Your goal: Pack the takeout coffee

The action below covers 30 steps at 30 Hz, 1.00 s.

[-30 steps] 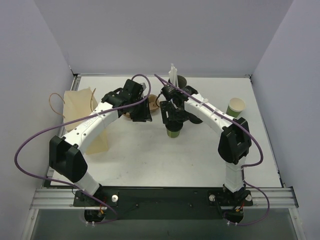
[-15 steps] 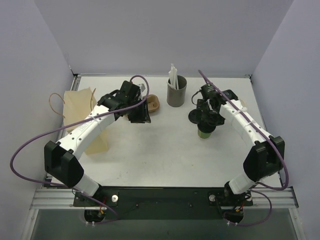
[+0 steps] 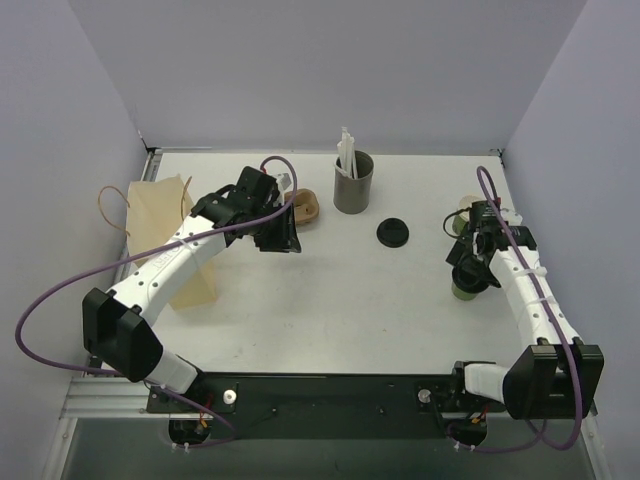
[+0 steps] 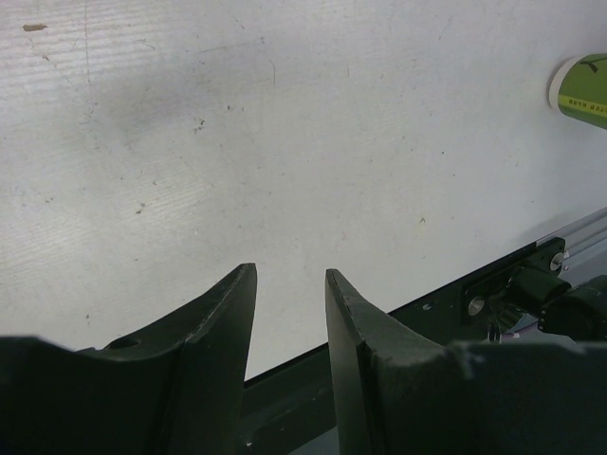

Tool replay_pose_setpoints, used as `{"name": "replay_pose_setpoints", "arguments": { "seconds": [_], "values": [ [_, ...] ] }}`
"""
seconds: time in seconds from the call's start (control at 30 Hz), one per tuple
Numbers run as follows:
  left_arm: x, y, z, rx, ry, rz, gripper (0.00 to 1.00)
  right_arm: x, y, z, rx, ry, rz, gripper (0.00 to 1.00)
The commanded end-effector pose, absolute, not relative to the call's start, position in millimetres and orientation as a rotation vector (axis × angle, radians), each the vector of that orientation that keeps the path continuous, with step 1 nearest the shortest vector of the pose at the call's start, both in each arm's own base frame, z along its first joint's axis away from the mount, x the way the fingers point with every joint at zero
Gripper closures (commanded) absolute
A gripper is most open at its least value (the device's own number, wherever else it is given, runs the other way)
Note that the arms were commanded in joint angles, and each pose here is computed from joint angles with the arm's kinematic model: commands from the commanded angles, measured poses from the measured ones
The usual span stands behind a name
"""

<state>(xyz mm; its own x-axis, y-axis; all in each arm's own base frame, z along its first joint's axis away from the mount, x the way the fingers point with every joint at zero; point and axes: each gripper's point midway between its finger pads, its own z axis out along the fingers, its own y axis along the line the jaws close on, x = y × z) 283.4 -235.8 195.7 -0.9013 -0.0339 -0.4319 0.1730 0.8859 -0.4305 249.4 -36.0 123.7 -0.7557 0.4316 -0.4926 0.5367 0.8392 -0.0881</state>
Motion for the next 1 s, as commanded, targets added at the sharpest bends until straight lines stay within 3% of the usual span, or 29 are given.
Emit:
{"name": "replay_pose_setpoints", "arguments": {
  "seconds": [0.0, 0.33, 0.97],
  "values": [
    [286, -238, 217, 0.147, 2.536, -0.706, 0.55, 251, -49, 125, 0.788, 2.474, -0.32, 0.32],
    [287, -239, 218, 0.15, 2.53, -0.711, 0.54, 242, -43, 105, 0.86, 2.594, -0.259, 0.21],
    [296, -237, 220, 0.12, 2.519, -0.706, 0.54, 243, -45, 132, 0.879, 2.642, -0.268, 0.06]
  ]
}}
